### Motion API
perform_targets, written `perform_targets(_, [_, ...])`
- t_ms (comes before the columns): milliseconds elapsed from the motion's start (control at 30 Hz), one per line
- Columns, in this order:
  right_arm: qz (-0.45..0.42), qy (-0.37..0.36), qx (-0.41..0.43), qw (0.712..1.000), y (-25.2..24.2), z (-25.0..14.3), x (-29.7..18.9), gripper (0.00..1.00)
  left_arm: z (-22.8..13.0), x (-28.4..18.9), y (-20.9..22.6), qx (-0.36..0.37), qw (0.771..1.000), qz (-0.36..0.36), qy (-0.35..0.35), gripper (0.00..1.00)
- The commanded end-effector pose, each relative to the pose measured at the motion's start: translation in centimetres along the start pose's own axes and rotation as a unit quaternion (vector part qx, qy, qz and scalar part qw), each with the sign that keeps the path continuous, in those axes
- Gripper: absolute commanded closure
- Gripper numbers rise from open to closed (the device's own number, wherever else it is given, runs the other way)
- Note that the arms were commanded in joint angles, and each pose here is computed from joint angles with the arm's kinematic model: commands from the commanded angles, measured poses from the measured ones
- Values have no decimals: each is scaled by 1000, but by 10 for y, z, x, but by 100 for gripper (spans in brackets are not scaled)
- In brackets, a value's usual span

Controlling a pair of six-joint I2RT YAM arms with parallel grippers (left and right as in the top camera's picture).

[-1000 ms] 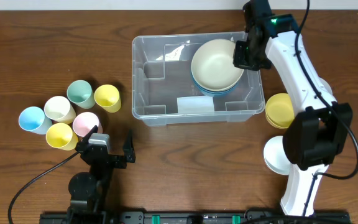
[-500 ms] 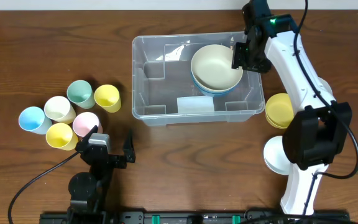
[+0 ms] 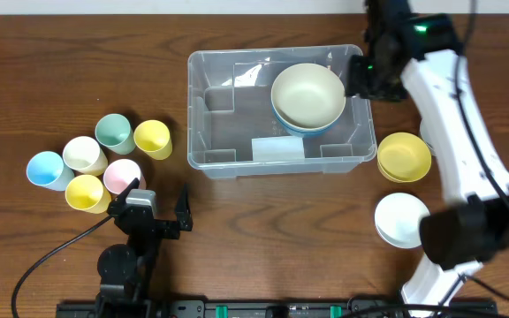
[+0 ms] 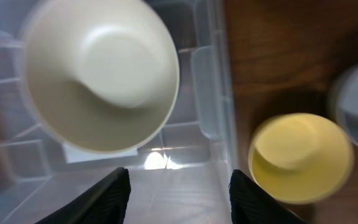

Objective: Pack container
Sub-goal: 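Release the beige bowl and withdraw the right gripper to the right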

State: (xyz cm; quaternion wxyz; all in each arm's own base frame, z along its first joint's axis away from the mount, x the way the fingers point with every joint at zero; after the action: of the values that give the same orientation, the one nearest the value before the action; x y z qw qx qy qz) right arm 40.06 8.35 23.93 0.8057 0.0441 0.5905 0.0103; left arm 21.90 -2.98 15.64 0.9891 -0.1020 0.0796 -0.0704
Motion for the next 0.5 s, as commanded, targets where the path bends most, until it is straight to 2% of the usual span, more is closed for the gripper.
perform_targets(0, [-7, -53, 36, 998, -34, 4, -50, 45, -14, 3, 5, 7, 1000, 8, 16, 2])
perform_targets(133, [-31, -39, 96, 994, -81, -9, -64, 45, -14, 3, 5, 7, 1000, 8, 16, 2])
perform_targets(300, [-55, -4, 152, 987, -129, -24, -53, 45, -14, 3, 5, 7, 1000, 8, 16, 2])
perform_targets(467, [-61, -4, 162, 985, -145, -21, -31, 44, -14, 3, 5, 7, 1000, 8, 16, 2])
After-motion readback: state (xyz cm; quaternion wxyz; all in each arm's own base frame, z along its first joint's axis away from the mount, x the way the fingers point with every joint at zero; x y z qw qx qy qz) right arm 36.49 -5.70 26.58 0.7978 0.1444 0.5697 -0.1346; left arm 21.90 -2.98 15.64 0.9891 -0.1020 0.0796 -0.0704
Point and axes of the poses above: each gripper's point midway between its finger pads, its own x axis out along the fingers, its own y axis along the line the jaws close on, z = x × y, the point moved 2 cm from there along -x, back along the fingers, and after that the axes turned 7 degrees about -x, right-handed, at the moved point
